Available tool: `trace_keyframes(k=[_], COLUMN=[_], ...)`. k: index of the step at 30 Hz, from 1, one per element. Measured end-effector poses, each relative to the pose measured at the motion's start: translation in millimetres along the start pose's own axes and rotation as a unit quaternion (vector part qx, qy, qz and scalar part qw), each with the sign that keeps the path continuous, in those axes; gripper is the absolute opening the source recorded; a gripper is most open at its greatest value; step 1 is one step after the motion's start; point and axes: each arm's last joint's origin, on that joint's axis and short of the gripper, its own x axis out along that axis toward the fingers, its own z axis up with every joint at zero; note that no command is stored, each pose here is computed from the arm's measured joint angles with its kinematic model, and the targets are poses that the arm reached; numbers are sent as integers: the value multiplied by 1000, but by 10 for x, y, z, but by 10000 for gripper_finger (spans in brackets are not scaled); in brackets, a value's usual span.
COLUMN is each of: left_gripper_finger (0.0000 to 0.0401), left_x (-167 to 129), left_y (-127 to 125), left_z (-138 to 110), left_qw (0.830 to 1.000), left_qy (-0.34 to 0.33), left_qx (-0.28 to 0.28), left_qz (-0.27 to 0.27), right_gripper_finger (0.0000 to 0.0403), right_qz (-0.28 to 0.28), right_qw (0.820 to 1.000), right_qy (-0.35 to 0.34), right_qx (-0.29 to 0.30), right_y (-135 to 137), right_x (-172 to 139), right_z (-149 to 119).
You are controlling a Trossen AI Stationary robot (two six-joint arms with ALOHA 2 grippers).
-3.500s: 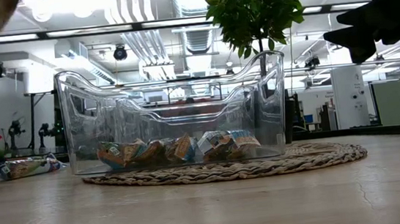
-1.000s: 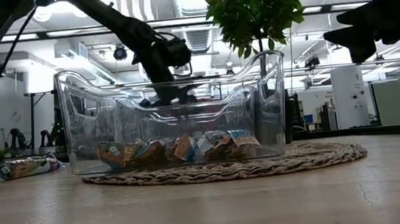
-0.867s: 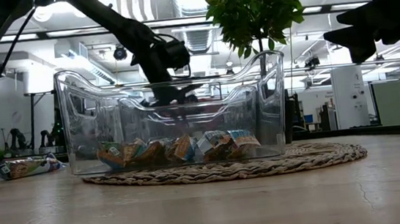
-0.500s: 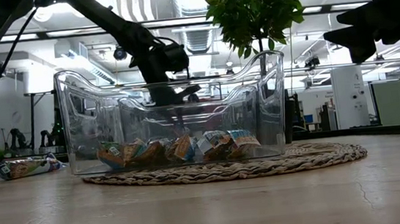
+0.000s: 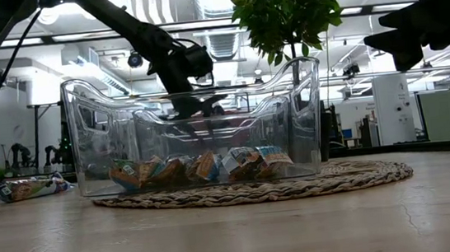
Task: Pick and place Granola Bars by type
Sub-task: Put the red granola bar into the top transparent bin
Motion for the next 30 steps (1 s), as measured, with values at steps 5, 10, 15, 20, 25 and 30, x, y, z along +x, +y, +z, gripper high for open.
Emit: trace_keyframes(k=[5,10,15,20,25,30], left_gripper_finger=[139,144,144,144,144,144], left_x=[-62,-247,-593,-1067,-1524,-1926], left_y=[-102,-334,-589,-728,-791,-745], left_z=[76,192,275,296,268,124], left_qw=[999,995,986,981,976,970], left_qy=[-19,-35,-26,-48,-84,-84], left_qx=[1,36,95,140,167,195], left_qz=[-31,-91,-138,-126,-108,-115], right_gripper_finger=[224,224,224,224,224,224], right_qz=[0,0,0,0,1,-1], right_qw=[1000,1000,1000,1000,1000,1000], right_qy=[0,0,0,0,0,0], right_qx=[0,0,0,0,0,0], right_y=[0,0,0,0,1,0], right_x=[0,0,0,0,0,0], right_z=[0,0,0,0,0,0])
